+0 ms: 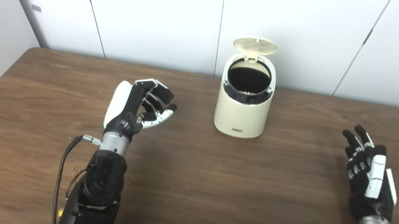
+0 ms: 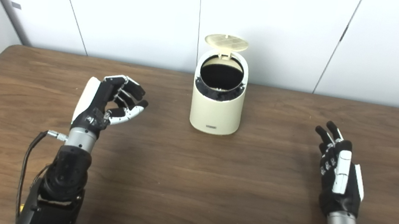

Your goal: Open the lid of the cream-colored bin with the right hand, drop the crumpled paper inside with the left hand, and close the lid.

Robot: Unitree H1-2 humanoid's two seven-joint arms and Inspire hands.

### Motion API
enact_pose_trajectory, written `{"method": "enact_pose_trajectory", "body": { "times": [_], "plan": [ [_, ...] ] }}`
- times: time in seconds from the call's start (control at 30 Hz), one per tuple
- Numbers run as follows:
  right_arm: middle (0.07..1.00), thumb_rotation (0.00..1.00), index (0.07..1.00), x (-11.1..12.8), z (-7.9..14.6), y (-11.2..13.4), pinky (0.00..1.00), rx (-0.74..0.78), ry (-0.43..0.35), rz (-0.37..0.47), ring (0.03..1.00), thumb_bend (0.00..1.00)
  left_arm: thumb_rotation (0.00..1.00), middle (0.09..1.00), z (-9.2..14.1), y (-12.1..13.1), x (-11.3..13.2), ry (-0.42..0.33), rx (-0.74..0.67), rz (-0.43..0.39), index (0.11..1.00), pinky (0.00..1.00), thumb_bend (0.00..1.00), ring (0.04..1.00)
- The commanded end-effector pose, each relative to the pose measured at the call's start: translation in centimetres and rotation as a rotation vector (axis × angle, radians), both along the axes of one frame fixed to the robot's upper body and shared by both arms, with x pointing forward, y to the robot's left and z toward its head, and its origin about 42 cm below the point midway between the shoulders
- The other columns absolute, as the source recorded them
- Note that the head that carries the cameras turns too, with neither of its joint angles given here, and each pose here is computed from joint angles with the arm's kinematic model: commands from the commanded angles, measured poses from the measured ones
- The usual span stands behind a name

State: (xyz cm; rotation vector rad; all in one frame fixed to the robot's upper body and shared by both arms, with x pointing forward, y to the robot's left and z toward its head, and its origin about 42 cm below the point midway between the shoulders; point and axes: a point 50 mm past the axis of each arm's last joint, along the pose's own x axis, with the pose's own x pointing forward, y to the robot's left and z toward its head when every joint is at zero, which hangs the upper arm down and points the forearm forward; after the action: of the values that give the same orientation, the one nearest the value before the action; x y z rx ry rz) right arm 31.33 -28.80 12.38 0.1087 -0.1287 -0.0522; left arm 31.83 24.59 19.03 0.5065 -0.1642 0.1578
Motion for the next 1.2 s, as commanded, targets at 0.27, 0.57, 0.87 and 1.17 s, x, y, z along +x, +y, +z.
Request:
{"method": "enact_pose_trajectory", "body": {
  "times": [0.27, 0.57, 0.87, 1.17],
  "plan": [
    [0.87, 1.0, 0.905, -0.9, -1.0, 0.7, 1.0, 0.031, 0.011, -0.002, 0.956, 0.48, 0.65, 0.956, -1.3, 1.0, -1.4, 0.006, -0.166, -0.137, 0.965, 0.87, 0.45, 0.939],
    [0.883, 1.0, 0.916, -1.0, -0.8, 0.6, 1.0, 0.009, 0.007, 0.002, 0.961, 0.5, 0.87, 1.0, -2.9, 1.2, -2.4, 0.091, -0.358, -0.21, 1.0, 1.0, 0.57, 1.0],
    [0.881, 0.99, 0.914, -1.1, -0.6, 0.7, 1.0, -0.003, 0.001, -0.001, 0.952, 0.51, 0.98, 1.0, -4.5, 1.0, -3.4, 0.017, -0.54, -0.16, 1.0, 1.0, 0.49, 1.0],
    [0.935, 0.97, 0.935, -1.4, -0.3, 0.5, 1.0, 0.001, -0.013, 0.011, 0.98, 0.51, 1.0, 1.0, -6.8, 1.7, -4.0, -0.024, -0.583, -0.087, 1.0, 1.0, 0.52, 1.0]
  ]
}}
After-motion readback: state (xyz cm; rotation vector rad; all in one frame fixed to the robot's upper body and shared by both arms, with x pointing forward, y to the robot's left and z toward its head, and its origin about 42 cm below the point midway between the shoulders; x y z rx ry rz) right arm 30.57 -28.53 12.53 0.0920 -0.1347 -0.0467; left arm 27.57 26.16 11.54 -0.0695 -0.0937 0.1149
